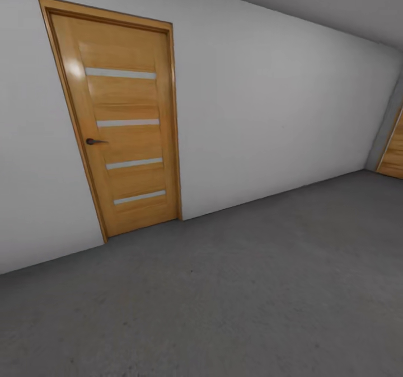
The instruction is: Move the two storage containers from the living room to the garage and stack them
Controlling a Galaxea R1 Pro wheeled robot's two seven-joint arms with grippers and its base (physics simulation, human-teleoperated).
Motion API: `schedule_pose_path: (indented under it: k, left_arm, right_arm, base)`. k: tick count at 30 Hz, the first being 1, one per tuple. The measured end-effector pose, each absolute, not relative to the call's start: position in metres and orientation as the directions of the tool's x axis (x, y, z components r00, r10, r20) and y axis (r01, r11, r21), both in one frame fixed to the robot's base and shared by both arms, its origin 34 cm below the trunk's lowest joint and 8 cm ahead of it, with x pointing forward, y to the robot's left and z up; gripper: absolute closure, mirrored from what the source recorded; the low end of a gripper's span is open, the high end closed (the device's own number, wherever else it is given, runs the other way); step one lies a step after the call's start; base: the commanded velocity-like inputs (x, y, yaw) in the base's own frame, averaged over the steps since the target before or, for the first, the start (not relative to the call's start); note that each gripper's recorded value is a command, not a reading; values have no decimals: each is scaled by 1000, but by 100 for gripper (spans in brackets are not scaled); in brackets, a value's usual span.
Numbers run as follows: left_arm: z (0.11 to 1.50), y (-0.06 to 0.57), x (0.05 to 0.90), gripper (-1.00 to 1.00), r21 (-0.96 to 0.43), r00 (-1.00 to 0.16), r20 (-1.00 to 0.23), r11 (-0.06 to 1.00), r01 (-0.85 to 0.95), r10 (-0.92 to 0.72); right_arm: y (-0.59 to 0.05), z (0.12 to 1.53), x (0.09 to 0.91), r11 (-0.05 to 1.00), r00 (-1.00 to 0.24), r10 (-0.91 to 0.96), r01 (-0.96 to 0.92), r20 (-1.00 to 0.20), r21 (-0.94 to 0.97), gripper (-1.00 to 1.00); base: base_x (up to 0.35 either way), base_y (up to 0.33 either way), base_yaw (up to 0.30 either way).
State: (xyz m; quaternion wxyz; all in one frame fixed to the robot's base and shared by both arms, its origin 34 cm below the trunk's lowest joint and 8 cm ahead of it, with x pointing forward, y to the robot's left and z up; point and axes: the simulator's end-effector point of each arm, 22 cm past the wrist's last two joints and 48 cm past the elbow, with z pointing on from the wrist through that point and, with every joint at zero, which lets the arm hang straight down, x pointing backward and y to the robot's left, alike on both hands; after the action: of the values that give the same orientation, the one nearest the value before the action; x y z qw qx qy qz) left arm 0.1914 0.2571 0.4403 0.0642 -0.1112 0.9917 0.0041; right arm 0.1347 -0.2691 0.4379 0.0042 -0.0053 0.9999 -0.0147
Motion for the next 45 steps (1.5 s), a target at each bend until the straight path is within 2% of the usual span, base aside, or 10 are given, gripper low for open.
schedule_pose_path:
  k: [32, 45]
  left_arm:
    - [440, 256, 192, -100, -8, -967, -129, 976, -218, -218]
    - [440, 257, 191, -100, -7, -967, -124, 975, -222, -221]
  right_arm:
    - [-269, 438, 135, 999, -1000, -13, -13, -9, -29, -100]
    - [-274, 438, 134, 999, -1000, -15, -14, -7, -35, -100]
  base:
    - [0, 0, 291]
    - [226, 0, 45]
